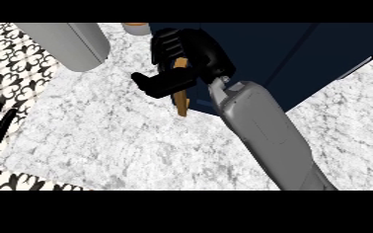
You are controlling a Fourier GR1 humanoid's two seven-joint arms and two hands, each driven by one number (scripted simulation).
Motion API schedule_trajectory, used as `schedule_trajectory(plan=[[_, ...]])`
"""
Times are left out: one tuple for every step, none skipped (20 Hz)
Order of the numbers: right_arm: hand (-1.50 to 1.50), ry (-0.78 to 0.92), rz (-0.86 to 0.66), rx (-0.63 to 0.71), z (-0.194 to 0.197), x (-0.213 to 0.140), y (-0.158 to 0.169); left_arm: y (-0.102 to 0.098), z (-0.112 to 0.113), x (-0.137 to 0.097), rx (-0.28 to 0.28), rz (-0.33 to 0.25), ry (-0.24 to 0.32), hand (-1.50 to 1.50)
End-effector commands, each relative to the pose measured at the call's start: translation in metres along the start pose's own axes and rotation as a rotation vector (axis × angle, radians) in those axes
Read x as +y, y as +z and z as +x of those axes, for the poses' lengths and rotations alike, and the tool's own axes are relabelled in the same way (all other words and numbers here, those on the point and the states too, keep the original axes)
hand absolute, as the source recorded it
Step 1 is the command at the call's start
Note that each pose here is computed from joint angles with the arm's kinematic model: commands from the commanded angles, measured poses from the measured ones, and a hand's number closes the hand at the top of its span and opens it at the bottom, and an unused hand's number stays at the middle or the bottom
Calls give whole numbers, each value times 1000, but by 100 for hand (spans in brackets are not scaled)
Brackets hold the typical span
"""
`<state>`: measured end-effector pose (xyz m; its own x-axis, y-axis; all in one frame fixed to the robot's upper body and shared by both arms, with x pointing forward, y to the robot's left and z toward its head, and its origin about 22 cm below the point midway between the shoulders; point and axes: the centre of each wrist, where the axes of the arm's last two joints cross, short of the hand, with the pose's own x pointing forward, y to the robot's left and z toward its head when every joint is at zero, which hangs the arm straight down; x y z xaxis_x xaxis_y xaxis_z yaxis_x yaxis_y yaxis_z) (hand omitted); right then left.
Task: Pick up the bottled water, place it into the cabinet and close the cabinet
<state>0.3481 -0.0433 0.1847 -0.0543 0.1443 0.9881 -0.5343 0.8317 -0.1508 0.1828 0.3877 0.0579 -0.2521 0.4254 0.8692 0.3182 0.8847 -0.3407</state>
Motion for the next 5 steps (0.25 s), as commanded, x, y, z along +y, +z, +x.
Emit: schedule_trajectory(plan=[[-150,-115,-201,-29,11,-28,-24,2,-1,-2,4,0,14,-150],[-150,-115,-199,-36,13,-27,-26,0,0,-1,-1,-2,9,-150],[-150,-123,-195,-39,20,-26,-28,2,1,1,-8,8,1,-150],[-150,-129,-200,-35,15,-24,-29,-2,-1,-1,-22,-3,8,-150],[-150,-126,-212,-37,8,-22,-30,1,5,0,-20,8,0,-150]])
